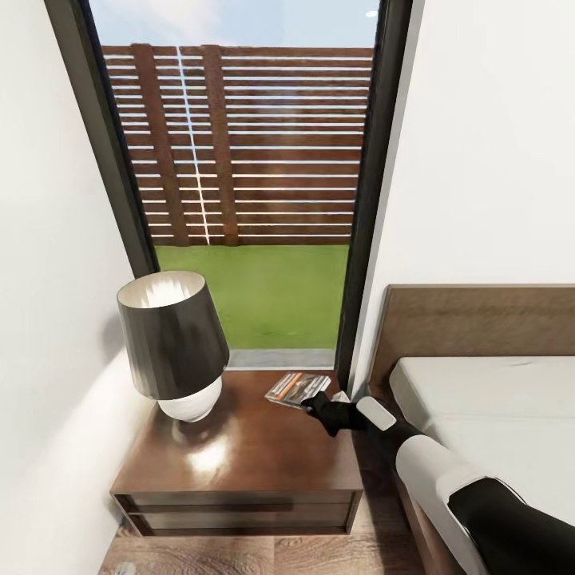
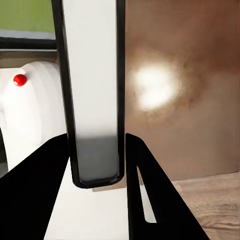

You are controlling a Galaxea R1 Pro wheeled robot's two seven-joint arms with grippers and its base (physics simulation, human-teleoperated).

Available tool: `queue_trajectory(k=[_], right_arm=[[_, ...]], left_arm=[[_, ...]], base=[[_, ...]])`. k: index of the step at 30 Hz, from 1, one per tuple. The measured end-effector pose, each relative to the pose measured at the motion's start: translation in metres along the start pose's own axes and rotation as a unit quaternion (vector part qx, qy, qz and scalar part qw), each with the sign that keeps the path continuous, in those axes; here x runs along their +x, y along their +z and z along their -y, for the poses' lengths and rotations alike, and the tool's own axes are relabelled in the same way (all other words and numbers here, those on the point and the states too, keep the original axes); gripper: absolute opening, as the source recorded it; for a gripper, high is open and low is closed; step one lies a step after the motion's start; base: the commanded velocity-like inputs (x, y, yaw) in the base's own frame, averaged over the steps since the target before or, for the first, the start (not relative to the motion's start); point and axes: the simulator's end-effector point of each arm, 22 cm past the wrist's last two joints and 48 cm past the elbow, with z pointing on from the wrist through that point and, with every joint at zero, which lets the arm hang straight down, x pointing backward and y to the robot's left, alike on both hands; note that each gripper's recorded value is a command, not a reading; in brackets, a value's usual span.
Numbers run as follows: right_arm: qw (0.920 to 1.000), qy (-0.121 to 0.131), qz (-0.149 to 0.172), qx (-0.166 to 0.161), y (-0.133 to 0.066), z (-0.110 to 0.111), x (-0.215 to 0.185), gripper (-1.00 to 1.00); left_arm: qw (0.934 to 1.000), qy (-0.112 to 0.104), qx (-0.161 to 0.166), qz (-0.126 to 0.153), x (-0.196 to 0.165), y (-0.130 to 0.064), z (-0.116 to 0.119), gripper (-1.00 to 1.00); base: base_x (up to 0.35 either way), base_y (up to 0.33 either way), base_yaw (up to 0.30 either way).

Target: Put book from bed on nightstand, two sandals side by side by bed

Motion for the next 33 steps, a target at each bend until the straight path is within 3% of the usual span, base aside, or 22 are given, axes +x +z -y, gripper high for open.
queue_trajectory(k=[8, 17, 33], right_arm=[[1.0000, 0.000, 0.000, -0.001, 0.000, -0.002, 0.000, -1.00], [1.0000, 0.000, 0.000, -0.004, 0.001, -0.004, 0.001, -1.00], [1.0000, 0.001, 0.000, -0.008, 0.001, -0.006, 0.001, -1.00]], left_arm=[[0.9997, -0.004, 0.015, 0.018, -0.019, -0.003, 0.011, 1.00], [0.9970, -0.005, 0.042, 0.065, -0.052, -0.007, 0.029, 1.00], [0.9961, -0.005, 0.050, 0.072, -0.060, -0.009, 0.036, 1.00]], base=[[0.000, 0.000, 0.000], [0.000, 0.000, 0.000], [0.000, 0.000, 0.000]])
